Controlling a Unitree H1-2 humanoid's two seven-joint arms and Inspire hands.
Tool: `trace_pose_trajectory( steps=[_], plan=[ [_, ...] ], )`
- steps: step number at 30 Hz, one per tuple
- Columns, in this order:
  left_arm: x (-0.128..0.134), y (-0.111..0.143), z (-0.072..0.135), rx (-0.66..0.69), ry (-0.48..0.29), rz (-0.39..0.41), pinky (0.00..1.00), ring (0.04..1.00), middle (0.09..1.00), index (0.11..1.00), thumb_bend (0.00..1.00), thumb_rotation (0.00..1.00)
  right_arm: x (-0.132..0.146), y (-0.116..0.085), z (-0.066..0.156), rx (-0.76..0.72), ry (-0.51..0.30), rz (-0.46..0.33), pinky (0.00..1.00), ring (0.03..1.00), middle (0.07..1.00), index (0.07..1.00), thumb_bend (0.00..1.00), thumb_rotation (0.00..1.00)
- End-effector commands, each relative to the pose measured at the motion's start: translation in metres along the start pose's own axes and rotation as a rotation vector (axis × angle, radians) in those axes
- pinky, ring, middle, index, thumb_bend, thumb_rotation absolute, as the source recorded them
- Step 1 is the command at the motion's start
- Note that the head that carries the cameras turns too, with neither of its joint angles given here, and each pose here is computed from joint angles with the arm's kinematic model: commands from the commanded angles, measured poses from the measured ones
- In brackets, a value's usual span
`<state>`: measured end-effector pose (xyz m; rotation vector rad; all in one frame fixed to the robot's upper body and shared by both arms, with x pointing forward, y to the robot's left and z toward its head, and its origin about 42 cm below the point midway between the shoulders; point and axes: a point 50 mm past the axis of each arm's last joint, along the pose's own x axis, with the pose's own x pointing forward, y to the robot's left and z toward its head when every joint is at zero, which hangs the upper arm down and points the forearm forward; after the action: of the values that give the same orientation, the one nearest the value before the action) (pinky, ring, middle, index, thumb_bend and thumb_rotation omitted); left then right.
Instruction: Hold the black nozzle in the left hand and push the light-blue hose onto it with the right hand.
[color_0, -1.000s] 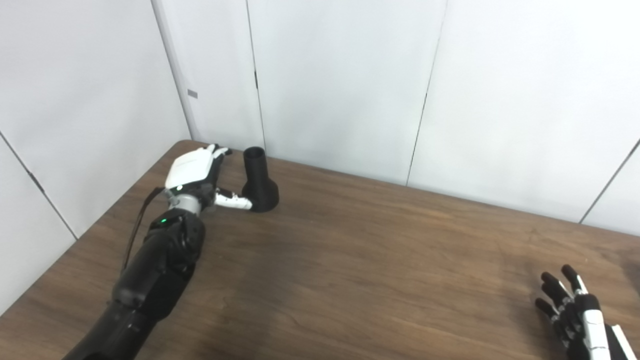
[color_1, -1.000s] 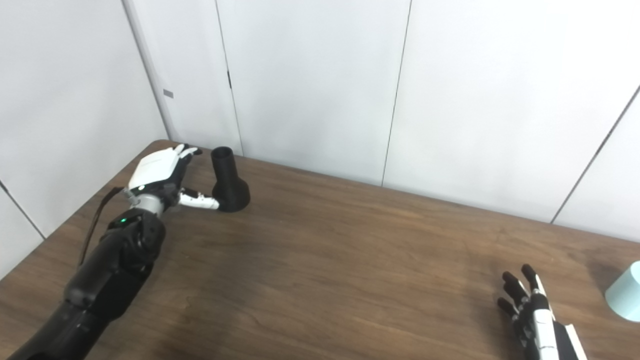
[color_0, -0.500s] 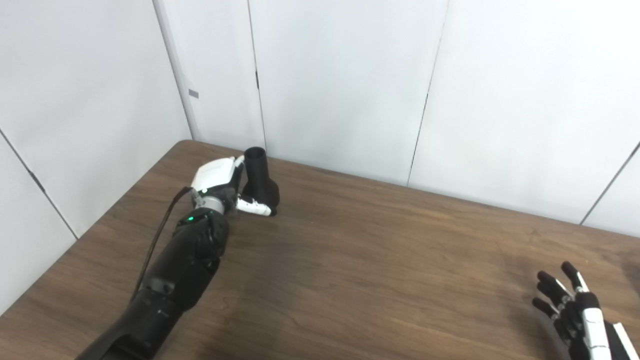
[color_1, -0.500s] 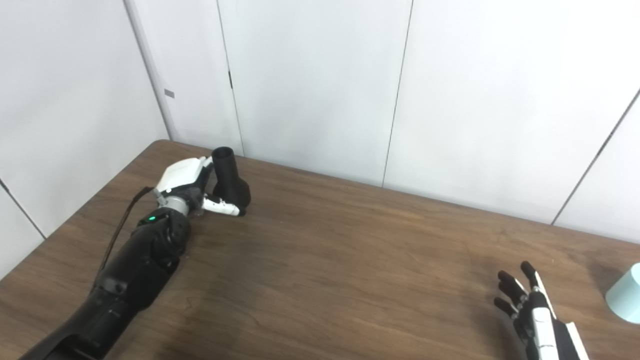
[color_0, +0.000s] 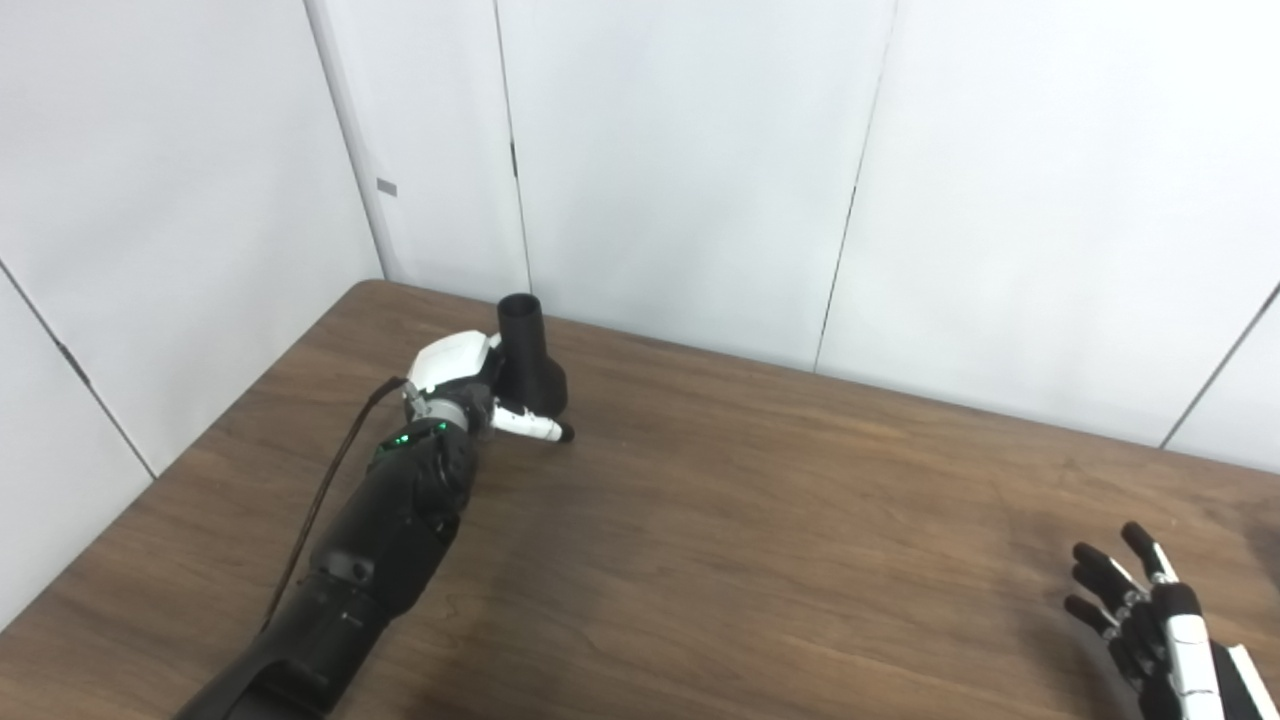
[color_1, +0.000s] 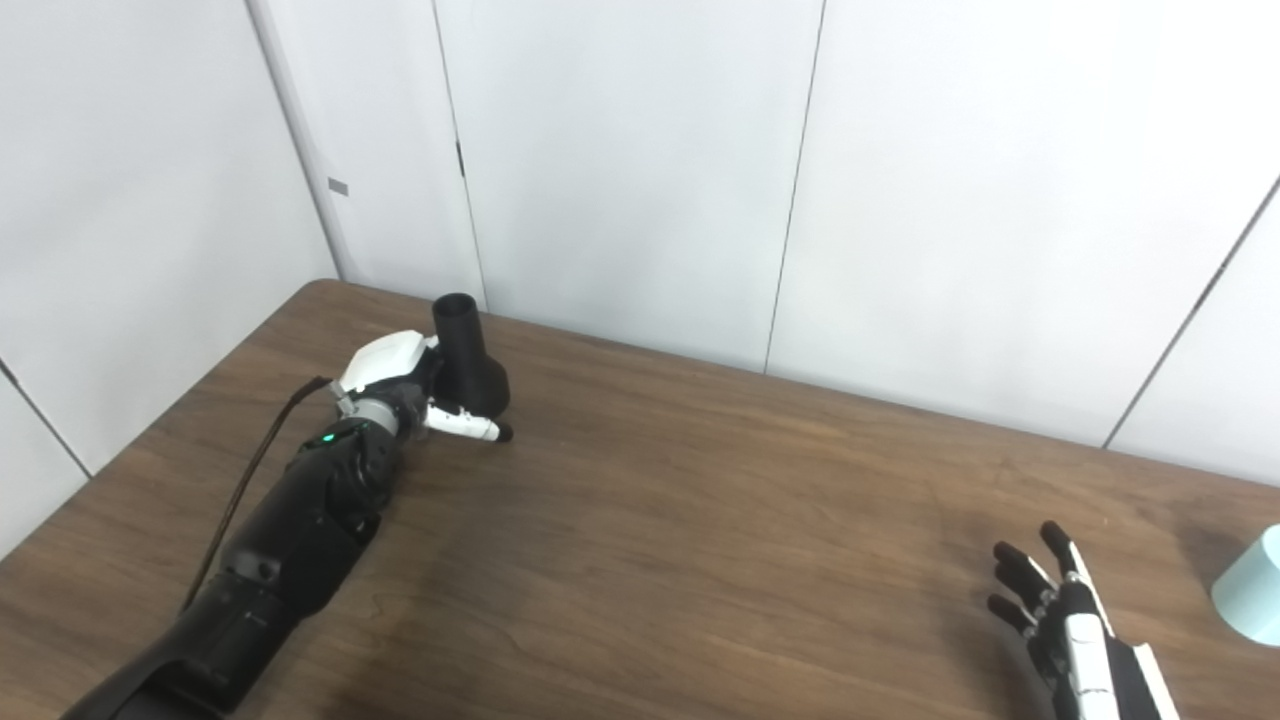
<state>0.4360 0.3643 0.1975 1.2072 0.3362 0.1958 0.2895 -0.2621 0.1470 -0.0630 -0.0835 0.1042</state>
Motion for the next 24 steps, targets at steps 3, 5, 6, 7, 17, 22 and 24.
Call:
trace_pose_trajectory(
  steps=[3,5,6,7,17,22,24],
  plan=[
    [0.008,0.027,0.012,0.003,-0.014,0.084,1.00,0.978,0.915,0.891,0.93,0.34,0.005,0.000,0.017,0.001,-0.069,-0.009,0.84,0.901,0.873,0.965,0.37,1.00],
    [0.009,0.027,0.011,0.005,-0.010,0.092,1.00,0.957,0.892,0.860,0.89,0.33,0.005,-0.001,0.017,0.003,-0.071,-0.008,0.84,0.898,0.871,0.965,0.37,1.00],
    [0.009,0.027,0.010,0.007,-0.009,0.095,1.00,0.946,0.877,0.838,0.86,0.31,0.005,-0.001,0.017,0.004,-0.071,-0.006,0.84,0.897,0.871,0.966,0.36,1.00],
    [0.009,0.028,0.010,0.010,-0.008,0.096,1.00,0.939,0.866,0.818,0.83,0.28,0.005,-0.001,0.017,0.003,-0.071,-0.006,0.85,0.896,0.872,0.968,0.36,1.00],
    [0.007,0.019,0.017,-0.049,-0.001,0.133,0.90,0.708,0.633,0.484,0.52,0.05,0.006,-0.004,0.013,0.005,-0.078,-0.009,0.81,0.867,0.845,0.956,0.37,1.00],
    [0.004,0.015,0.019,-0.052,-0.009,0.168,0.95,0.692,0.619,0.483,0.52,0.05,0.006,-0.004,0.014,-0.004,-0.075,-0.003,0.81,0.861,0.839,0.952,0.38,1.00],
    [0.003,0.013,0.019,-0.040,-0.017,0.181,0.89,0.652,0.600,0.483,0.52,0.05,0.006,-0.004,0.013,-0.006,-0.078,-0.002,0.81,0.857,0.836,0.955,0.39,1.00]
  ],
)
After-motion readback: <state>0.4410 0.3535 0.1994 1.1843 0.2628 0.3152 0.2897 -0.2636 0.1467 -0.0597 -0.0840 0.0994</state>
